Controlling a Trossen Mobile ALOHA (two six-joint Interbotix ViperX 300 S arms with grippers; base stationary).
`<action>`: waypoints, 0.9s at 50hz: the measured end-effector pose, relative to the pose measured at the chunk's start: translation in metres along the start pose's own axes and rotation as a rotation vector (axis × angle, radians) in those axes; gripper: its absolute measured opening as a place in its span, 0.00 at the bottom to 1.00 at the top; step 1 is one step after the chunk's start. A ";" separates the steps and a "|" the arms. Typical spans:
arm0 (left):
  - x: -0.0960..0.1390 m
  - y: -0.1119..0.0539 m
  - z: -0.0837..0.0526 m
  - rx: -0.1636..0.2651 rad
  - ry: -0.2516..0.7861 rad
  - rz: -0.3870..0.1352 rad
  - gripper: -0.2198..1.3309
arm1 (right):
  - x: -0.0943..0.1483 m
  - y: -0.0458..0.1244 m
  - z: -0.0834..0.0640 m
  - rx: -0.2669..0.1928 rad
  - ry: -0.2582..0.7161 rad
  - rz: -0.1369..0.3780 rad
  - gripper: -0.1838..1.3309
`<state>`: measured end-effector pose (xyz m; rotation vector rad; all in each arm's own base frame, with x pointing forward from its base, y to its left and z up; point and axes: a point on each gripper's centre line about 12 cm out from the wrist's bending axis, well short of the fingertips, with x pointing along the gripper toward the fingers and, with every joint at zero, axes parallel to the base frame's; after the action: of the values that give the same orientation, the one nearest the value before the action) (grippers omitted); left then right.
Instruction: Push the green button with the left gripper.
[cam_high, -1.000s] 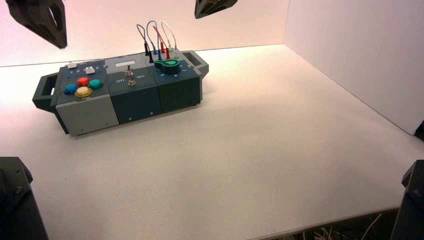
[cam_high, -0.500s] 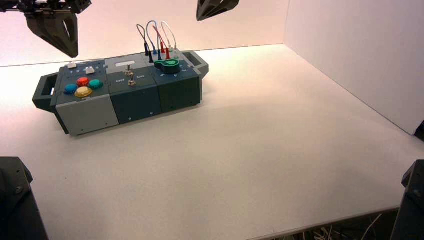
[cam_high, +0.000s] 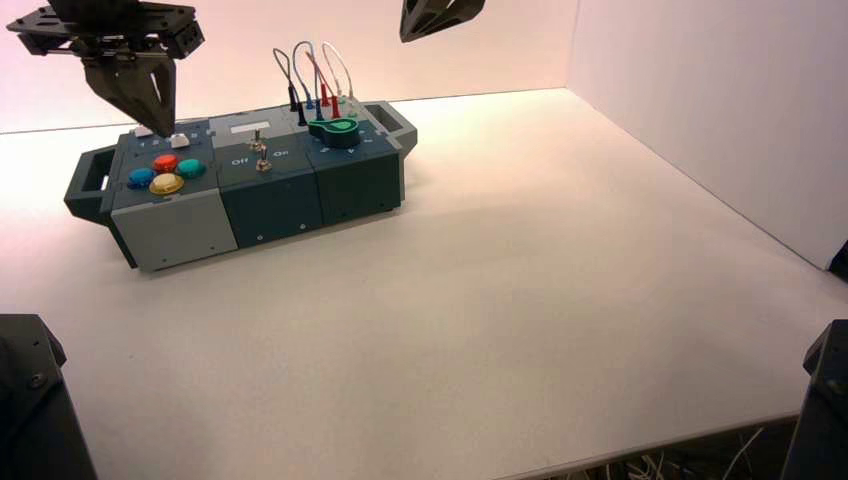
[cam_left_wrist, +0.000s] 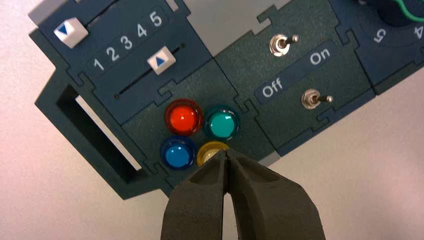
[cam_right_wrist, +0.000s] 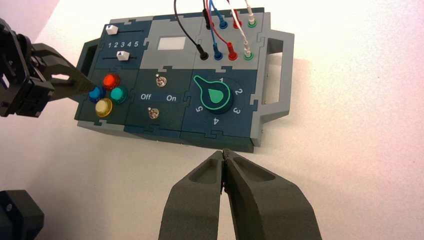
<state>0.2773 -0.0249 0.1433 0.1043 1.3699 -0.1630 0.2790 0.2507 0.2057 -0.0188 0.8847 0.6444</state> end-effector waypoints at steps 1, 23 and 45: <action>0.000 0.000 0.001 0.000 -0.003 0.000 0.03 | 0.000 0.000 0.000 0.000 0.000 0.000 0.03; 0.009 0.000 0.004 -0.009 -0.008 -0.005 0.03 | 0.001 -0.001 -0.002 0.002 0.006 -0.003 0.03; 0.028 0.000 0.003 -0.022 0.037 -0.018 0.03 | 0.001 -0.002 -0.005 0.002 0.013 -0.004 0.03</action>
<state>0.2854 -0.0273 0.1164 0.0763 1.4099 -0.1619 0.2766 0.2479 0.2010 -0.0227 0.8977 0.6396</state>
